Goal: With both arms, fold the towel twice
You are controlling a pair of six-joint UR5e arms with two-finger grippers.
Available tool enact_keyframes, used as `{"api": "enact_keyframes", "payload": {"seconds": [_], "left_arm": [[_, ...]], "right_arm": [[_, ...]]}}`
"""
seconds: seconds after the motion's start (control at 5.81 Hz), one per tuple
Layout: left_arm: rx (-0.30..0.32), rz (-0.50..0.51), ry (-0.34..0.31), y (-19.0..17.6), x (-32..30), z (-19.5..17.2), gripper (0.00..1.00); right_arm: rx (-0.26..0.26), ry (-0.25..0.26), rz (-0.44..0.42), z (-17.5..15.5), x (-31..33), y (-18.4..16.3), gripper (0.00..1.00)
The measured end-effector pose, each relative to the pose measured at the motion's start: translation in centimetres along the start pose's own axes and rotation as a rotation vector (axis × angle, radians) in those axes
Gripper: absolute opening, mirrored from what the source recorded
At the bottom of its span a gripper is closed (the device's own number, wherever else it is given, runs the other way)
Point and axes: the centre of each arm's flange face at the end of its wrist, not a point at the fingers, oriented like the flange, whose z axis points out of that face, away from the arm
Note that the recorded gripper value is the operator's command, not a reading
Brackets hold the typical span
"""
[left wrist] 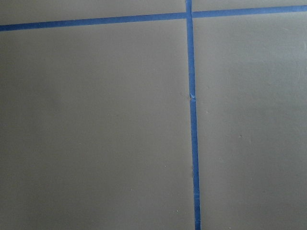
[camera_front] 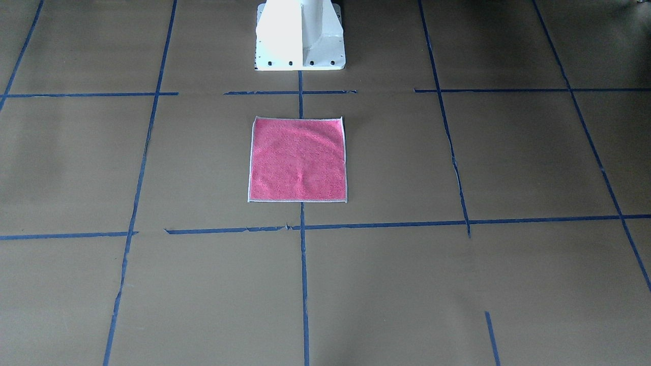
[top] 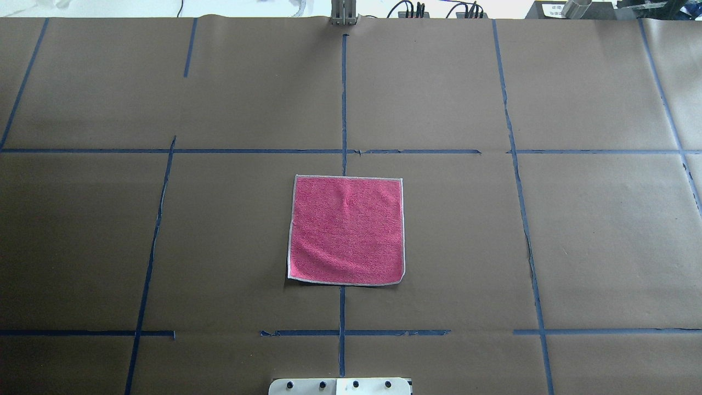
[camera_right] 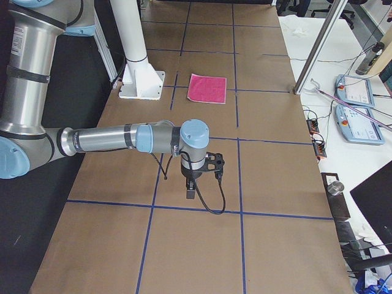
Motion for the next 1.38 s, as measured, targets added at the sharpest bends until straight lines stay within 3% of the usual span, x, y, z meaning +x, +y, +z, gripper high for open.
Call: {"api": "enact_keyframes", "payload": {"seconds": [0.34, 0.69, 0.86, 1.38], "left_arm": [[0.001, 0.009, 0.002, 0.0, 0.1, 0.0, 1.0], [0.017, 0.016, 0.102, -0.7, 1.9, 0.1, 1.0], [0.026, 0.003, 0.154, -1.7, 4.2, 0.5, 1.0], [0.064, -0.13, 0.229, -4.4, 15.0, 3.7, 1.0]], "right_arm": [[0.023, -0.051, -0.036, -1.0, -1.9, -0.1, 1.0], [0.062, -0.148, -0.125, -0.4, -6.8, -1.3, 1.0], [0.058, -0.185, -0.089, 0.6, -11.3, -2.1, 1.0], [0.049, -0.288, 0.088, 4.1, -29.2, -3.1, 1.0]]}}
